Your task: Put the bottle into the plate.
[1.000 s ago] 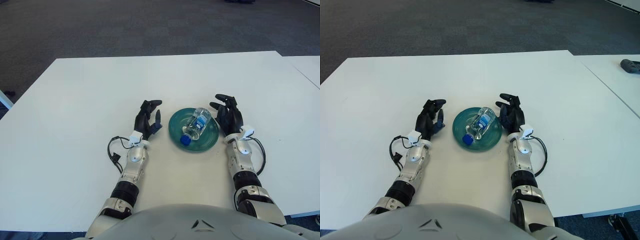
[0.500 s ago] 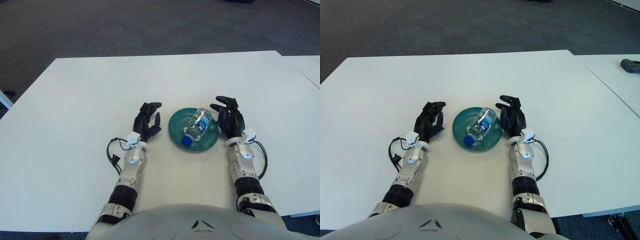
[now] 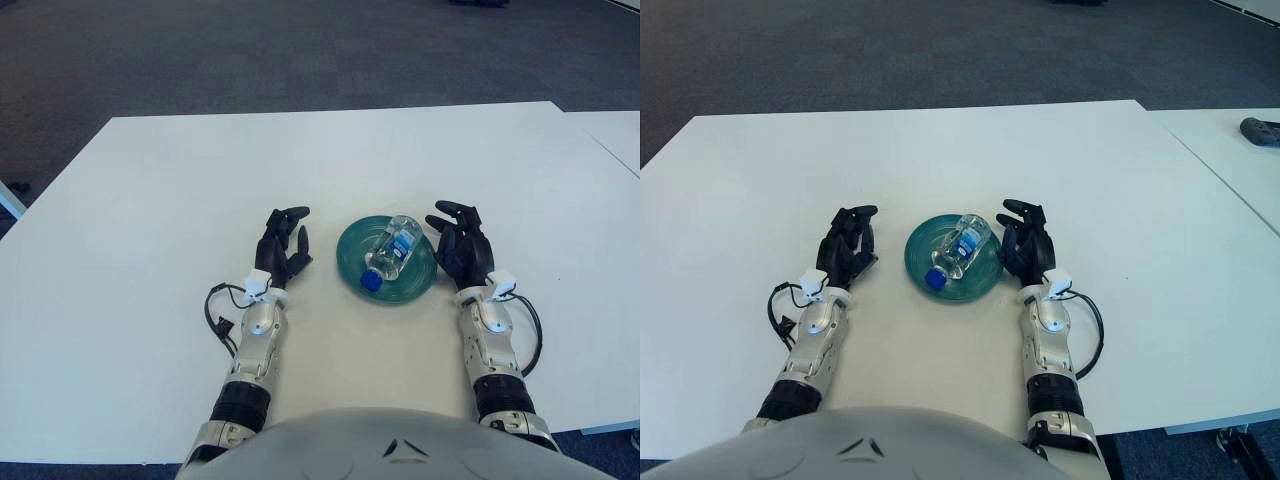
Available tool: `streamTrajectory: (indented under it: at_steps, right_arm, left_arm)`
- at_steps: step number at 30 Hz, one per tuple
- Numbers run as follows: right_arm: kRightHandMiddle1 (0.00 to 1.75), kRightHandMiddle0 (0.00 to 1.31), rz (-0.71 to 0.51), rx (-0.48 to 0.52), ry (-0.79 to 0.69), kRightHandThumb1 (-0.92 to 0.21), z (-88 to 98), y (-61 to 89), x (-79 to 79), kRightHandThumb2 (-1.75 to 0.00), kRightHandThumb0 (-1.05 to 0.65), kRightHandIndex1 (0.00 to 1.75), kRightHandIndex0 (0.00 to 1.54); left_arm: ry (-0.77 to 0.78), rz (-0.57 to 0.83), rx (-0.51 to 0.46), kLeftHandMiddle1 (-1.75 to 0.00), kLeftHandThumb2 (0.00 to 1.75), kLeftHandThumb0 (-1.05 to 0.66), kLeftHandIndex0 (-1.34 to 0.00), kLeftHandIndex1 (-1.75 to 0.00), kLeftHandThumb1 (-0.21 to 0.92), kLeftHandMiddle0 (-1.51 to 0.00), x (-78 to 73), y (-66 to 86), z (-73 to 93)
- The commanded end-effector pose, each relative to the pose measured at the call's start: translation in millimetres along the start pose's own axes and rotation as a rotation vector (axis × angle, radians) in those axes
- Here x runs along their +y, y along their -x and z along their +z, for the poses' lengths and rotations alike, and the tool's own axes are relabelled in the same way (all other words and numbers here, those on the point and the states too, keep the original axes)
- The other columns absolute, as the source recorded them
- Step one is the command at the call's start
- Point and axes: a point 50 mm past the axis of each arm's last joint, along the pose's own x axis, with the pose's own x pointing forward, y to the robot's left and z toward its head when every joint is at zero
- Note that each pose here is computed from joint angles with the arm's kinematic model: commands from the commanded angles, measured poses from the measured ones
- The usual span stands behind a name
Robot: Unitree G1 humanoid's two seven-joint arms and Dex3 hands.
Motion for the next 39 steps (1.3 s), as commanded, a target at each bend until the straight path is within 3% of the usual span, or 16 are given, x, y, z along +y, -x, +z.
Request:
streamTrajectory:
  at_steps: [1,39]
  right_arm:
    - [1.11,0.03,-0.066,0.201,-0.021,-0.83,-34.1,30.2,-9.0,-0.88,-0.56,0.93,0.54]
    - [1.12,0.00,-0.045,0.205,-0.010,-0.79,-28.7,30.8,-11.0,-0.95,-0.54,0.95,0.56]
  left_arm:
    - [0.039,0.064,0.140,-0.83,0.77,-0.47,-0.36,-1.18,0.82,-0.58,-3.1,14.4,-22.7]
    - [0.051,0.069,0.165,-0.84,0.68,-0.52,-0.32,-1.18,0.92,-0.56,2.5,15.3,-26.4]
